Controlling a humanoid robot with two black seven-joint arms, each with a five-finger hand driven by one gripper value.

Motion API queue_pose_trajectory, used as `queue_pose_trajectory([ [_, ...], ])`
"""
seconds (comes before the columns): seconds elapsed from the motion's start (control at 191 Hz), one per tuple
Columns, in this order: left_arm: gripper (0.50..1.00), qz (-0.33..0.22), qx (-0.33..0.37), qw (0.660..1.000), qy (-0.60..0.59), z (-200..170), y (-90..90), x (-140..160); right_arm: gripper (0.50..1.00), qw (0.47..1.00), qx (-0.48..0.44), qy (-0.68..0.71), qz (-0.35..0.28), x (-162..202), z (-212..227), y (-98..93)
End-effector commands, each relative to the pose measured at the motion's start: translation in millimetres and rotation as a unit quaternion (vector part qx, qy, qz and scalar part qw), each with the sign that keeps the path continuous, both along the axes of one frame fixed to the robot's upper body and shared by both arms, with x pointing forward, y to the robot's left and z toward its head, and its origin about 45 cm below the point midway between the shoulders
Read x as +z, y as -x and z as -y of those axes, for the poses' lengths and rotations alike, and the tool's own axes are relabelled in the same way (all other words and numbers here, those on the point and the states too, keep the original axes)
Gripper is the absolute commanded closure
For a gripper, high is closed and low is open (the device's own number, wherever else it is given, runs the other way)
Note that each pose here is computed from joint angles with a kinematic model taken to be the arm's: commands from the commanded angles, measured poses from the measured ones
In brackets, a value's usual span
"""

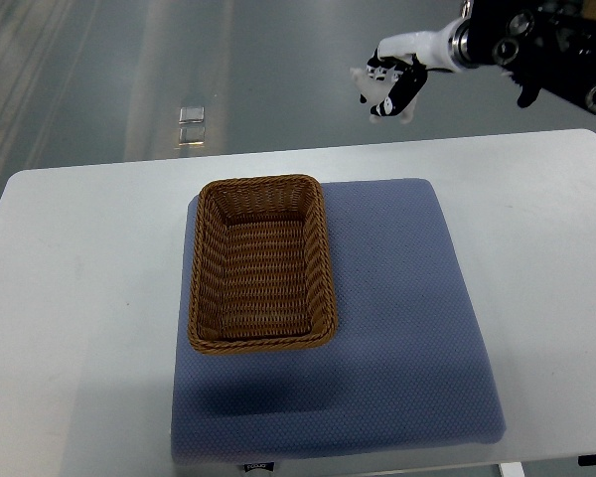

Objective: Place white bear in brown basket with right hand
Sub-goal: 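Lift the white bear with the right hand and carry it toward the basket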

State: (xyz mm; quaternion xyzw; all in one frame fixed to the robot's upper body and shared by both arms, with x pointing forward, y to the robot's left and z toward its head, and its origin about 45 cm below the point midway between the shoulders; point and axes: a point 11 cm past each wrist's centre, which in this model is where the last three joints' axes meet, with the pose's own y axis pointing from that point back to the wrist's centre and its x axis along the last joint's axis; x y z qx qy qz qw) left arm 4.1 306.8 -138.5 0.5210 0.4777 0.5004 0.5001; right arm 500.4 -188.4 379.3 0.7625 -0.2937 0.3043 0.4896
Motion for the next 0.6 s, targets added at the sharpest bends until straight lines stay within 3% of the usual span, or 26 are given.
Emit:
queue_pose_trajectory([
  [0.0, 0.500, 0.000, 0.000, 1.000, 0.002, 2, 0.0, 0, 1.000, 1.000, 0.018, 0.005, 0.008, 21, -3, 5.4],
  [0.152, 0.500, 0.000, 0.000, 1.000, 0.001, 1, 0.0, 0, 1.000, 0.999, 0.031, 0.005, 0.009, 19, -16, 7.7],
  [0.257, 0.500, 0.000, 0.000, 1.000, 0.001, 1, 0.0, 0, 1.000, 0.998, 0.057, -0.006, 0.004, 5, -52, 12.8],
  [0.593, 0.500, 0.000, 0.000, 1.000, 0.000, 0, 0.0, 0, 1.000, 0.996, 0.089, -0.027, -0.017, -76, -136, 35.3],
])
